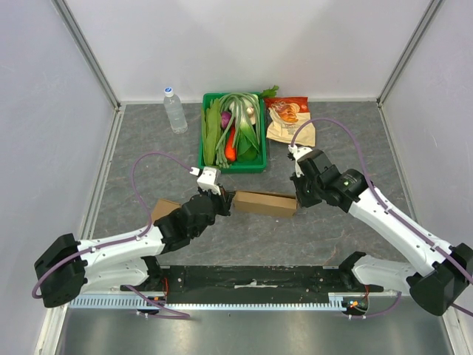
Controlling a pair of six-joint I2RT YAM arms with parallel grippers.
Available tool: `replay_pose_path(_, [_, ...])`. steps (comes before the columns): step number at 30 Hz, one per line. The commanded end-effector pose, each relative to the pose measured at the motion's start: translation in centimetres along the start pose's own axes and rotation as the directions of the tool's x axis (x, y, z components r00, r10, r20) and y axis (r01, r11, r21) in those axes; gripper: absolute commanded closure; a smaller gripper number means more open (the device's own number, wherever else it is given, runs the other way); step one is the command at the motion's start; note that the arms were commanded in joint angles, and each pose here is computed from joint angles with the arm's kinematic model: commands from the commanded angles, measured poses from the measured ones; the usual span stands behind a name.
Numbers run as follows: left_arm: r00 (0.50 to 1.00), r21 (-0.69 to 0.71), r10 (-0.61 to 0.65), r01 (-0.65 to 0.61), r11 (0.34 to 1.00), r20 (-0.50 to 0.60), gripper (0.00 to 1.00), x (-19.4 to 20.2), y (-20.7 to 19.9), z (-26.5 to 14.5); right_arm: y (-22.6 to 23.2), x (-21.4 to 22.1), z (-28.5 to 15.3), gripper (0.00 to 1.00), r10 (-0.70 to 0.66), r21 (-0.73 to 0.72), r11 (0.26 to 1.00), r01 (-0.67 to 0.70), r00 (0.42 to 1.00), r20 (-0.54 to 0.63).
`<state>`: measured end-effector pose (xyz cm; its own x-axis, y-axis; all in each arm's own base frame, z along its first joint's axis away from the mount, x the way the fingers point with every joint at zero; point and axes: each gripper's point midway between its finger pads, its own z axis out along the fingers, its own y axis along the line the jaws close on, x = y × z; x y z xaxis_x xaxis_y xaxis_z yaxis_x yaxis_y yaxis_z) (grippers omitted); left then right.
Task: Fold the paper box
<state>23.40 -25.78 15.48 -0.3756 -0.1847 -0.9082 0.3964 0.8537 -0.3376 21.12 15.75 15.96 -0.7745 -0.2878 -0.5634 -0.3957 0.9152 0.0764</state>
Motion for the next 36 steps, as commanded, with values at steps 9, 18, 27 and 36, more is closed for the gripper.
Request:
replay_pose_path(9, [0.989,-0.018,0.086,-0.089,0.996,-0.122,0.98,3.3,0.8,0.1,3.8,-4.1,-2.0,1.00,0.239,-0.190,0.955,-0.228,0.970,0.038])
replay_pose_path(18, [0.989,-0.010,0.088,-0.090,0.996,-0.117,0.98,3.3,0.7,-0.1,4.2,-4.6,-1.7,1.00,0.438,-0.391,0.828,-0.403,0.899,0.002])
replay_pose_path(27, [0.990,-0.003,0.087,-0.088,0.996,-0.115,0.98,3.2,0.5,0.2,0.8,-2.5,-1.3,0.80,0.268,-0.206,0.944,-0.257,0.963,0.027])
replay_pose_path(36, [0.988,-0.019,0.089,-0.092,0.996,-0.124,0.98,3.4,0.6,0.3,-1.1,-1.3,-1.4,0.59,0.101,-0.023,0.995,-0.099,0.989,0.105])
